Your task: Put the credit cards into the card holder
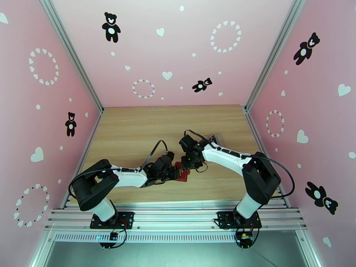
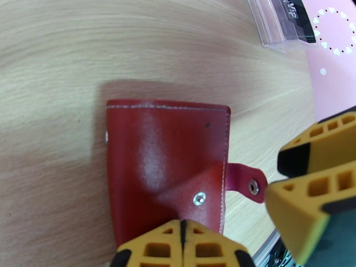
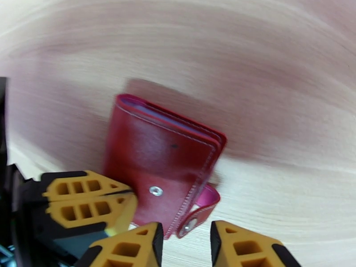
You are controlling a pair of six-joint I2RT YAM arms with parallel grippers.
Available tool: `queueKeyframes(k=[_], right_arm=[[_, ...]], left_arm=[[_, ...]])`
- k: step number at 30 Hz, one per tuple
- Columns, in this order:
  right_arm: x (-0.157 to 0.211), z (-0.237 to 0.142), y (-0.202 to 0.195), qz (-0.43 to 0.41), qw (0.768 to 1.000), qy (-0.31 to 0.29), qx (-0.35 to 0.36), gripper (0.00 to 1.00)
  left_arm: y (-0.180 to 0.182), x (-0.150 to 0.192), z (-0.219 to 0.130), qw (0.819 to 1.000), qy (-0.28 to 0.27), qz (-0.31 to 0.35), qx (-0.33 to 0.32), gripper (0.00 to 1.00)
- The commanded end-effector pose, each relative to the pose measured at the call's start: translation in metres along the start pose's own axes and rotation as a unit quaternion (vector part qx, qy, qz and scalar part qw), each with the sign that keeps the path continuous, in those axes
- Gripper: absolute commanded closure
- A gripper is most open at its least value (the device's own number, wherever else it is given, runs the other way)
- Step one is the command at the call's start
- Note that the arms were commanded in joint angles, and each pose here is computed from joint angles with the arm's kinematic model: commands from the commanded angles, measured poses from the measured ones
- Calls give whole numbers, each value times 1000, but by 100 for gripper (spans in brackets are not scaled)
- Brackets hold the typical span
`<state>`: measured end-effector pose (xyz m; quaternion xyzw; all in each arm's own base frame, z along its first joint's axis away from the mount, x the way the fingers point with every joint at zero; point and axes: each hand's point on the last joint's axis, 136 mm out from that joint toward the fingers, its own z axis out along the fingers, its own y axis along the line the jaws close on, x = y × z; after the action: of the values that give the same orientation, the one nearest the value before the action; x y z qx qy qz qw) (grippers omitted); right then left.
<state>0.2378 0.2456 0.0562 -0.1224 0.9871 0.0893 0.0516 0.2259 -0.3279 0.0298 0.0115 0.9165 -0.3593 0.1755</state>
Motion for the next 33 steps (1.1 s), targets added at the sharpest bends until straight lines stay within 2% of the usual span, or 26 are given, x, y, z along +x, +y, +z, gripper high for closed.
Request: queueKeyframes(k=[1, 17, 27, 33], right_arm=[[1, 2, -2, -13, 999, 12, 28, 66], [5, -1, -10, -20, 998, 9, 51, 84], [4, -6, 0, -14, 1000, -9, 13, 99], [0, -1, 9, 0, 1000, -18, -20, 100]], left_arm=[[32, 15, 2, 998, 22, 1, -61, 95], [34, 16, 1, 998, 23, -1, -65, 95], [33, 16, 0, 998, 22, -1, -63, 95], [33, 16, 0, 998, 22, -1, -62, 96]])
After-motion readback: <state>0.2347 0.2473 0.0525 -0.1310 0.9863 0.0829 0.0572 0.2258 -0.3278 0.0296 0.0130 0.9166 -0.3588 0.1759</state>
